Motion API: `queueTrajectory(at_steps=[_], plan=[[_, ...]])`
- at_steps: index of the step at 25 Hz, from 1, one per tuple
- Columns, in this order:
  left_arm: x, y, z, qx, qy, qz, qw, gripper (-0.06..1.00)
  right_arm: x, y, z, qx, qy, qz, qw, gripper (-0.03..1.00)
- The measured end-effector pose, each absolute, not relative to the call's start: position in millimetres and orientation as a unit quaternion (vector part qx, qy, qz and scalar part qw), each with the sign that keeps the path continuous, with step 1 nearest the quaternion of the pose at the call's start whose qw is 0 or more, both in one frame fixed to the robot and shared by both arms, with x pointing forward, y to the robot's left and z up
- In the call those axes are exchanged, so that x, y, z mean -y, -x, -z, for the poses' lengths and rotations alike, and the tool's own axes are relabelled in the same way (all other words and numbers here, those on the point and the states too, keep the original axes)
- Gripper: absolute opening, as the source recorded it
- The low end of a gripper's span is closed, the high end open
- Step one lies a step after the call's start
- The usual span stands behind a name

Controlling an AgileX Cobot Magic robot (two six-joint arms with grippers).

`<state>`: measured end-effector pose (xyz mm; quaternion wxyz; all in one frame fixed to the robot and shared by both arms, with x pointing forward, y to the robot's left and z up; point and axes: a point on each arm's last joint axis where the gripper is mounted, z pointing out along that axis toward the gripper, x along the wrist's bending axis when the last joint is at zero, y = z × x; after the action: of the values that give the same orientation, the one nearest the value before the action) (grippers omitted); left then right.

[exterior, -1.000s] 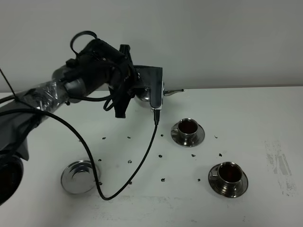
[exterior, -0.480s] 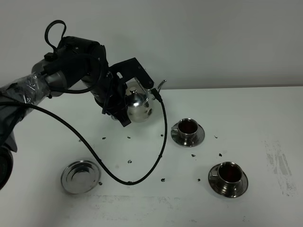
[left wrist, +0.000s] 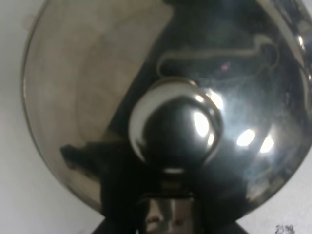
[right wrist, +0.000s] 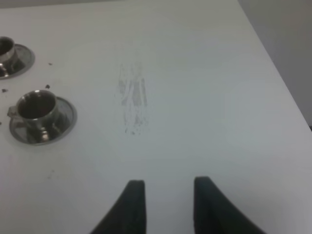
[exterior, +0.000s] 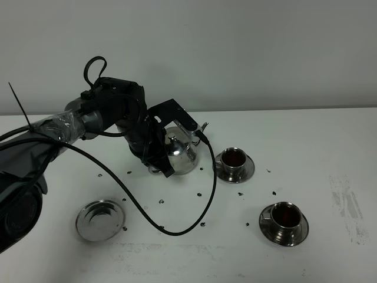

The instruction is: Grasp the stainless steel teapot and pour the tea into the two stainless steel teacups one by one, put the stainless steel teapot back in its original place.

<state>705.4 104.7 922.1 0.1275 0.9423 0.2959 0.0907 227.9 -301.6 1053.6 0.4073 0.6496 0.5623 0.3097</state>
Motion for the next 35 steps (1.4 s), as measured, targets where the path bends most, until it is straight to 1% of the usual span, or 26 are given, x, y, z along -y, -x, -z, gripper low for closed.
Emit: queueTrajectory(at_steps=[3,5,6,10,12,16,20,24,29,35], plan=[[-102.6,-703.9,-925.2,-0.298,-0.942,-0.090,0.128,0.21,301.6,-227.9,-1053.6,-0.562,-0.650,-0.310,0.407,0.23],[-102.8,-701.4,-936.6,-0.297,-0.941,-0.093,0.130,0.21,301.6,-227.9,-1053.6,-0.562,-0.650,-0.310,0.407,0.23],[-103.6,-700.1,-944.4,-0.296,-0.941,-0.096,0.131,0.21,301.6,-227.9,-1053.6,-0.562,-0.650,-0.310,0.407,0.23],[-109.4,-688.1,-994.5,-0.289,-0.937,-0.132,0.148,0.21,301.6,-227.9,-1053.6,-0.562,-0.650,-0.310,0.407,0.23],[-116.0,-672.4,-1015.6,-0.289,-0.933,-0.143,0.157,0.21,301.6,-227.9,-1053.6,-0.562,-0.650,-0.310,0.407,0.23],[-135.8,-625.2,-1031.3,-0.300,-0.931,-0.137,0.156,0.21,301.6,-227.9,-1053.6,-0.562,-0.650,-0.310,0.407,0.23],[-166.7,-571.6,-1034.3,-0.350,-0.918,-0.111,0.151,0.21,301.6,-227.9,-1053.6,-0.562,-0.650,-0.310,0.407,0.23],[-205.8,-540.1,-1031.0,-0.407,-0.899,-0.103,0.129,0.21,301.6,-227.9,-1053.6,-0.562,-0.650,-0.310,0.407,0.23],[-239.2,-526.5,-1013.1,-0.465,-0.874,-0.091,0.106,0.21,301.6,-227.9,-1053.6,-0.562,-0.650,-0.310,0.407,0.23],[-242.2,-532.0,-988.6,-0.485,-0.863,-0.085,0.114,0.21,301.6,-227.9,-1053.6,-0.562,-0.650,-0.310,0.407,0.23]])
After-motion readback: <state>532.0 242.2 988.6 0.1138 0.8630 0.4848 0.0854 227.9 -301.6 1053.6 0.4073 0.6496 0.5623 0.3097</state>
